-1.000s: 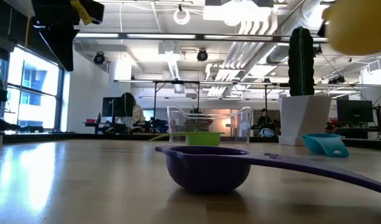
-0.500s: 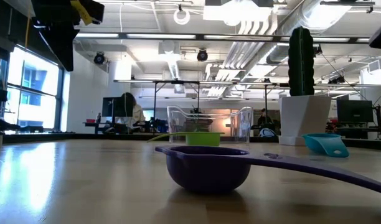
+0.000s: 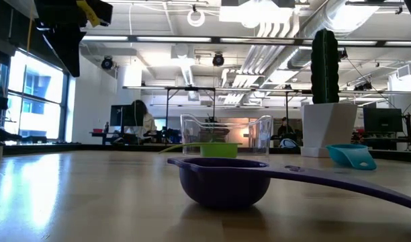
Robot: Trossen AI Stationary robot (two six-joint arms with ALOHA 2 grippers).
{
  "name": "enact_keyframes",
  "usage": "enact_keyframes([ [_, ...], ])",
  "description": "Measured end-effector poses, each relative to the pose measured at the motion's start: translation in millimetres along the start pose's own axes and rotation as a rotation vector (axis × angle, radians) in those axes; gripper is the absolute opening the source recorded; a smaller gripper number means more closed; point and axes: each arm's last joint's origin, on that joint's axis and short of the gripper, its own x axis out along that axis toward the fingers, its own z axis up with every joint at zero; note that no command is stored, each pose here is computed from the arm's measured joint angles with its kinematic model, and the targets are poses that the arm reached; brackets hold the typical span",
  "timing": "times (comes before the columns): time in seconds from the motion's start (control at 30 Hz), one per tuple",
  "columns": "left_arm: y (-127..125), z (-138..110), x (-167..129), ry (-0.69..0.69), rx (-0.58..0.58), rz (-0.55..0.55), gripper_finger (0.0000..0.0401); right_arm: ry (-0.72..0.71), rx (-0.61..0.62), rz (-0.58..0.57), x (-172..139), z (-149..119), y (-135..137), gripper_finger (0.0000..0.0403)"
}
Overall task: Nest measuring cups in basket
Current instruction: Stack the yellow measuring cup on the top of the blue measuring cup
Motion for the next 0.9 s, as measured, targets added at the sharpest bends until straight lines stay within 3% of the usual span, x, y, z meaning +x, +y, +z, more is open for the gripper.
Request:
enact_keyframes([
  [0.5,0.0,0.0,0.1,-0.001,0.0,0.0,0.0083,0.009,0.007,-0.047,4.3,-0.4,-1.9,0.0002],
  [0.9,-0.1,0.0,0.1,0.0,0.0,-0.001,0.0083,0.008,0.031,-0.048,4.2,0.1,-2.3,0.0073],
])
